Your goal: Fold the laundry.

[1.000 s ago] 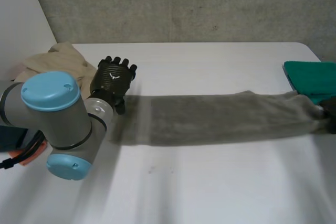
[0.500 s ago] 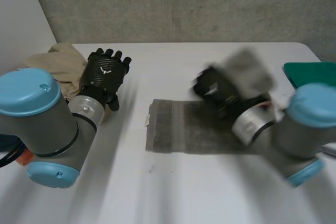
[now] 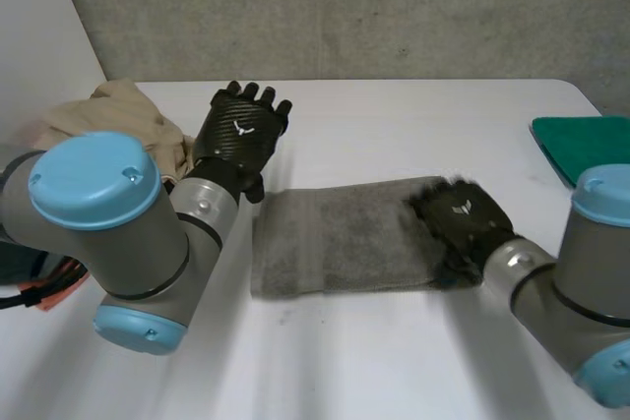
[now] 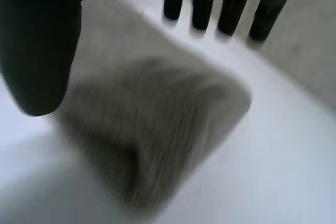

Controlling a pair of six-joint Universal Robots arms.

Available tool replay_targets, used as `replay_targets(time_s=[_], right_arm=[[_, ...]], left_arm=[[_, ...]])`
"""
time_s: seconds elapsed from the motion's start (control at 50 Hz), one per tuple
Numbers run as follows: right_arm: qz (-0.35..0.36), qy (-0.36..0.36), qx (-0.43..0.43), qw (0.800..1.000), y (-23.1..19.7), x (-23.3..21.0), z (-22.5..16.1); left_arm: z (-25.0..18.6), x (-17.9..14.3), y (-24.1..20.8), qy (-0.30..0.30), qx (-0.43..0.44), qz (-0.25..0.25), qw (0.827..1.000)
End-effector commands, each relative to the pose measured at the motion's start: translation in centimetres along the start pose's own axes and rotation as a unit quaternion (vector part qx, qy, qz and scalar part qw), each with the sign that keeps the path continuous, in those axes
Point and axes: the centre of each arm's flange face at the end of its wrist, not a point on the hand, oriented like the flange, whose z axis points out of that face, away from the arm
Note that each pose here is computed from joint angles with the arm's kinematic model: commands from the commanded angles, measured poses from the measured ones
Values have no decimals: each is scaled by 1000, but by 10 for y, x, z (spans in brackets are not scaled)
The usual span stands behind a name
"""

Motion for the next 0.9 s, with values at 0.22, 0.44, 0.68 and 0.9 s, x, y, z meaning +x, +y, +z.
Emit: replay_targets(time_s=[0.22,0.44,0.68,0.9], right_arm=[[-124,112,153,974,-52,15,7],[-237,-143,188,942,-23,-145,-3],[-58,-1,180,982,-79,-47,-9],[112,-12,105,988,-88,-1,4]], left_arm=[[-9,6,-1,8,-4,1,1000],[-13,-4,2,-2,-15,1,1000],[-9,-5,-11,-8,8,-65,998],[-3,47,-37,75,-4,-170,983]])
